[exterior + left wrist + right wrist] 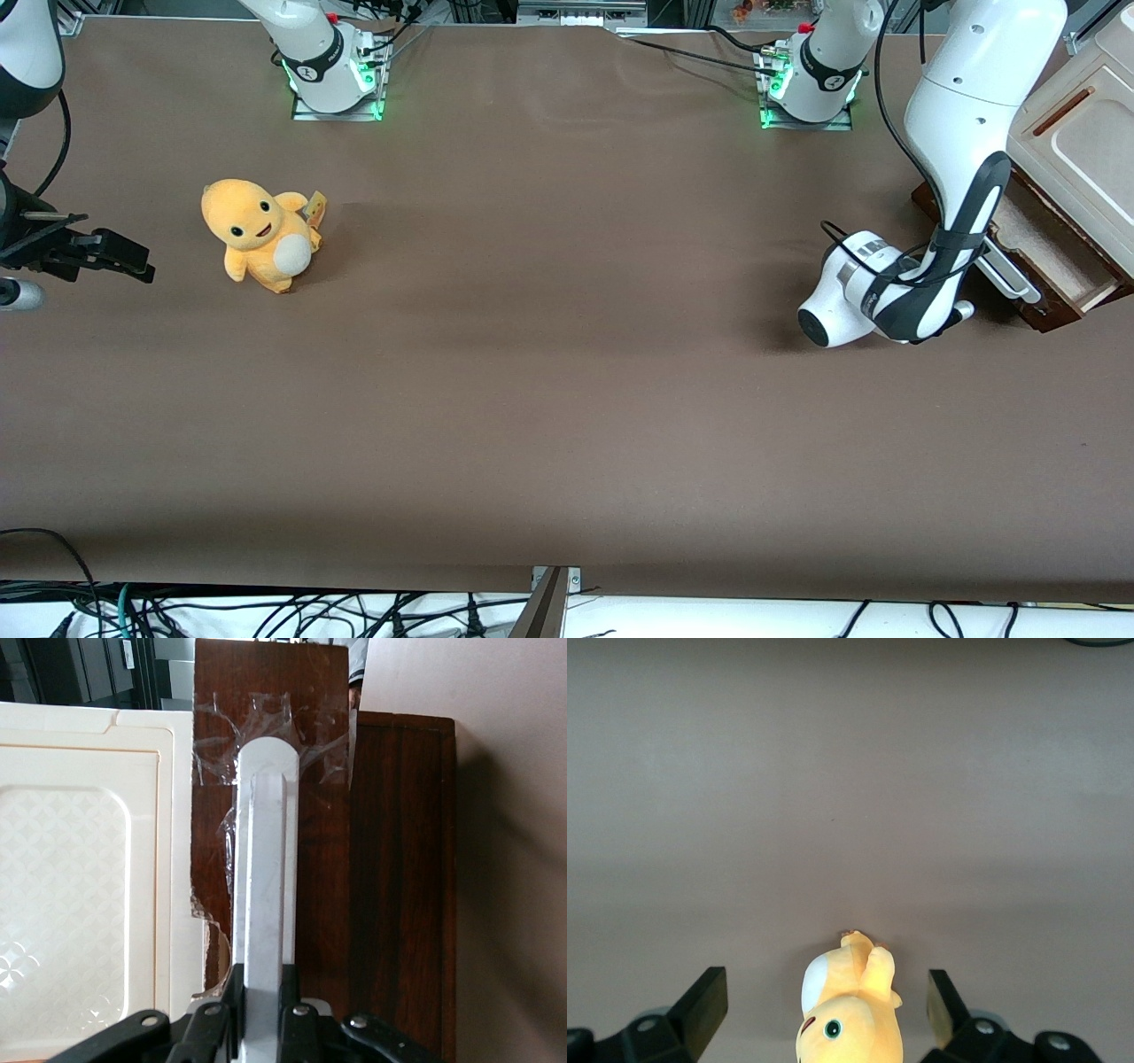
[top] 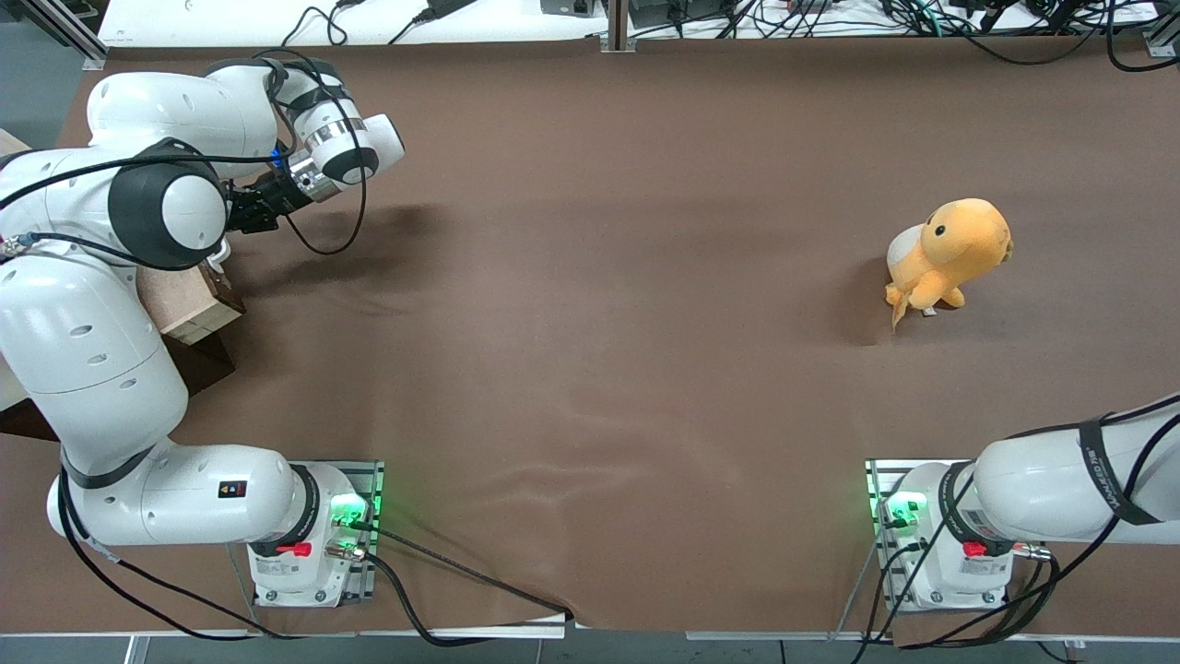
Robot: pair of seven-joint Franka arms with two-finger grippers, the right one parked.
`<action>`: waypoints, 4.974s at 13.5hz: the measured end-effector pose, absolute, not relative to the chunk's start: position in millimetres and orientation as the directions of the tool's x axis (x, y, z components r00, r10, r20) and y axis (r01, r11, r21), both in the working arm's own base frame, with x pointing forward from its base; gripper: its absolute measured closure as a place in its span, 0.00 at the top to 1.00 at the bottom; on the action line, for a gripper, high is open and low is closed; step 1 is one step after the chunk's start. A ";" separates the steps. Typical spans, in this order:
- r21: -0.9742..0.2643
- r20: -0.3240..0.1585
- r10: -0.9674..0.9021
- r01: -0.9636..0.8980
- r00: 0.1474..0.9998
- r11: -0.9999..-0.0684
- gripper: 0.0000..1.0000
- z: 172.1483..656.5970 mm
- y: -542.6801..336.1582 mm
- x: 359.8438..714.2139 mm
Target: Open lower drawer with left arm only
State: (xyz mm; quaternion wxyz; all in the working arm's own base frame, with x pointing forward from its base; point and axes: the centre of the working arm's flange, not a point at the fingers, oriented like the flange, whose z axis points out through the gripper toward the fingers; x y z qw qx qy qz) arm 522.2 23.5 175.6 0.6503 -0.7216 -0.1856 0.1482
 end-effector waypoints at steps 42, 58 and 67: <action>-0.881 -0.121 0.642 0.216 0.757 -0.420 1.00 277.2 -30.6 578.6; 0.064 -0.359 0.116 0.149 0.926 -0.987 1.00 584.8 -15.4 591.3; 0.047 -0.048 -0.050 -0.048 0.998 -0.998 1.00 568.5 -52.0 560.3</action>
